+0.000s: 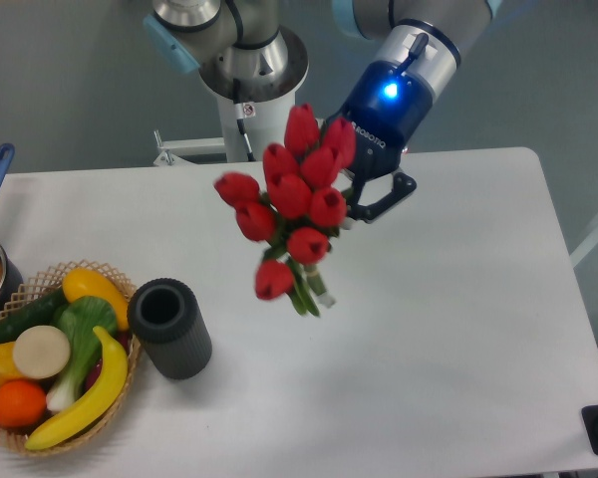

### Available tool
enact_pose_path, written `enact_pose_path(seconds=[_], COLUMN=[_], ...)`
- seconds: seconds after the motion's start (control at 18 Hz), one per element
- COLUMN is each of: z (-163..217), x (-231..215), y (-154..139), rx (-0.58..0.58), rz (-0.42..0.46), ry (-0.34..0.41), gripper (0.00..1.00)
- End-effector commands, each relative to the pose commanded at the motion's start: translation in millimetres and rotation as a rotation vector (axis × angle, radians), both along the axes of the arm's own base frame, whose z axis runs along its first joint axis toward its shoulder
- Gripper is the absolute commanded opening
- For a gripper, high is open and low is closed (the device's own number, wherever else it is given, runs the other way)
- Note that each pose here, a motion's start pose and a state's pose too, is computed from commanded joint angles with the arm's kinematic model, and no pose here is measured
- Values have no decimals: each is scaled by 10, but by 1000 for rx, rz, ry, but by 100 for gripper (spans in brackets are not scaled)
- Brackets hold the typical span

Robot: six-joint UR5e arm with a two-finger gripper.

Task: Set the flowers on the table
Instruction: 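Carry the red tulip bouquet with the gripper away from the black cup, then lower the held tulips toward the table surface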

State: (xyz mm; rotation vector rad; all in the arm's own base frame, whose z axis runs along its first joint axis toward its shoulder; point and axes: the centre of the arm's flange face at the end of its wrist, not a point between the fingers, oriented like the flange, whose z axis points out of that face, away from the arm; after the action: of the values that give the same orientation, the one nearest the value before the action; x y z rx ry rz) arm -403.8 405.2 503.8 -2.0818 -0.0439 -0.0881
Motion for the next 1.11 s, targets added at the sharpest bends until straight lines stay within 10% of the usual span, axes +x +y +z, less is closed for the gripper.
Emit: enact_pose_path(seconds=[0.61,1.11], z=[-459,-1525], x=[18,-213], y=[-435,-284], rx=[-500,-865], rz=[277,293], ry=[140,133], gripper=[43,43])
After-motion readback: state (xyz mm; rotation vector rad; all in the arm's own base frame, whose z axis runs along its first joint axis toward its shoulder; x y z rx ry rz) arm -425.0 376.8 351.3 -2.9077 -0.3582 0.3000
